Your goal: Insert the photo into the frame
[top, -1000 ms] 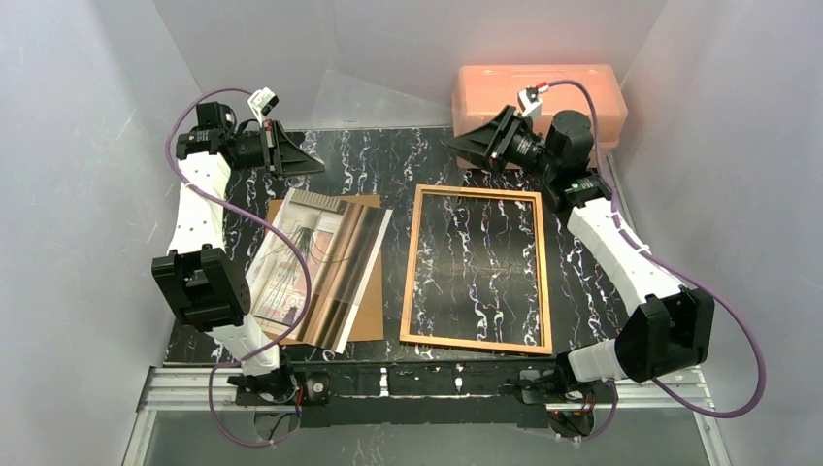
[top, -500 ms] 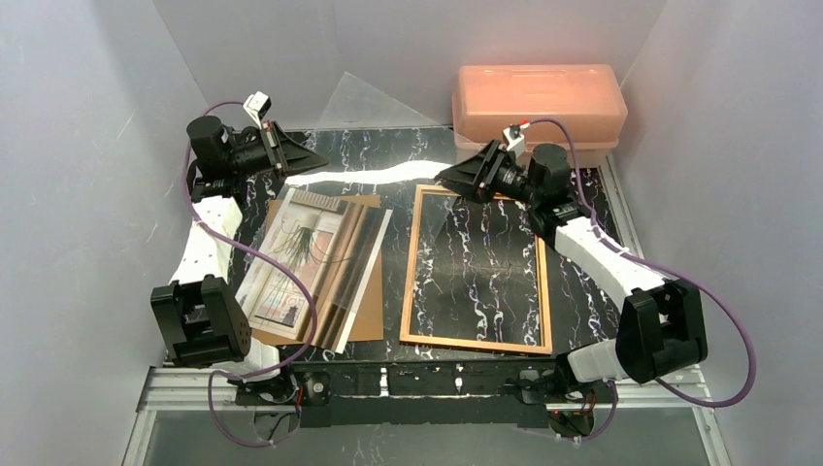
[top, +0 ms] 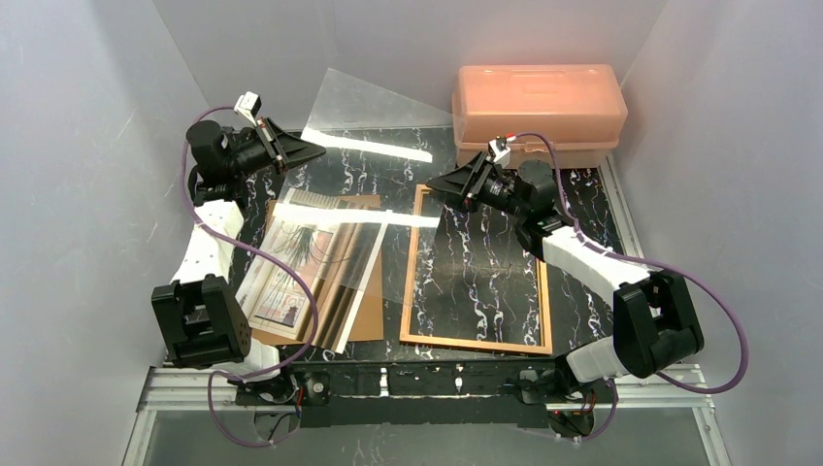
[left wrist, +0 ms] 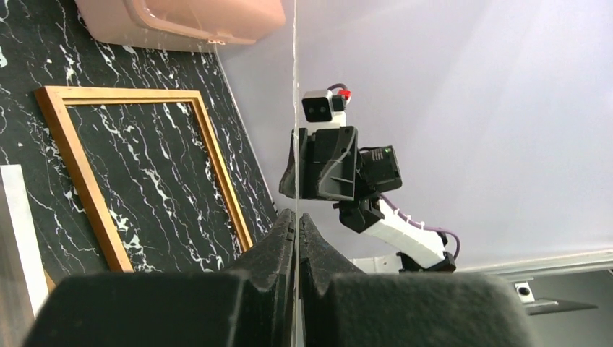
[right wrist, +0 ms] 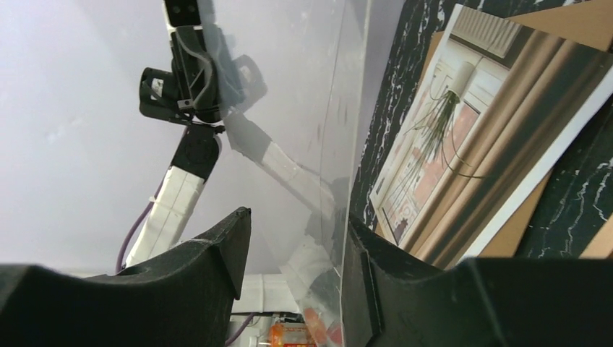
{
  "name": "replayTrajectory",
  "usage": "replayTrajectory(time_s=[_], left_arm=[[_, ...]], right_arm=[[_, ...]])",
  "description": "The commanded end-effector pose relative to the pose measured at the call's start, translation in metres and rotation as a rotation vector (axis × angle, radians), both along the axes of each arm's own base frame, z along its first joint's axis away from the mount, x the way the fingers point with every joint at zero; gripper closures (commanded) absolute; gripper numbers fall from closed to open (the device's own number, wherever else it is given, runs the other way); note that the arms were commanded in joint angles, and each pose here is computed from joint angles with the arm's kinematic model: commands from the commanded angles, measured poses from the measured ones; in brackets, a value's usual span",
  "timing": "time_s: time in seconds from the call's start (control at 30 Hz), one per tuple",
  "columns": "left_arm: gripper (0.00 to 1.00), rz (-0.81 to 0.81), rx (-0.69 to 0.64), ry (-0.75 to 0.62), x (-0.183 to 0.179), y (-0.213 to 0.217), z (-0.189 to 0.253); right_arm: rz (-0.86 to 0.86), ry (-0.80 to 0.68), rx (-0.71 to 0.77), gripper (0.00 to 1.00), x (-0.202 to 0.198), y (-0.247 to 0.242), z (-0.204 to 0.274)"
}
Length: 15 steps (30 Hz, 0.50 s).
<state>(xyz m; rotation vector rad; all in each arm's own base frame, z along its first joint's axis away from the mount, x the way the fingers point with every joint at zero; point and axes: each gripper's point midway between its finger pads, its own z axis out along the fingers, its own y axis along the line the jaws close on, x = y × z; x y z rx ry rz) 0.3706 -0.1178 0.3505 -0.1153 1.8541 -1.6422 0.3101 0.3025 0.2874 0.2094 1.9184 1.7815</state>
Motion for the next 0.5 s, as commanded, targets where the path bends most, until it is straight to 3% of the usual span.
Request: replayTrajectory(time_s=[0.0,0.17,0.33,0.37,0.4,0.47], left_arm=[[1.00,0.058,0.000,-0.064,-0.008,0.000,0.021],[1.00,0.078,0.001,-0.060,-0.004,0.001,0.017],[0.99,0.067,0.035,-0.054,-0.005,0.001,0.002],[0.84,0.066,0.059,-0.029,-0.005,0.002,-0.008],[0.61,0.069,0.092,-0.001,-0.006,0.003,-0.020],[0.36,0.092,0.221,0.059,-0.006,0.009,-0.052]], right_arm=[[0.020,-0.100,0.074,0.47,-0.008,0.006,0.032],[0.018,-0.098,0.080,0.58,-0.014,0.005,0.034],[-0.005,-0.123,0.036,0.87,-0.015,0.001,0.040],[-0.015,-0.140,0.002,0.93,-0.015,-0.001,0.041],[-0.027,-0.134,-0.040,0.99,-0.013,-0.003,0.041],[-0.035,-0.139,-0.127,0.99,-0.014,-0.010,0.041]])
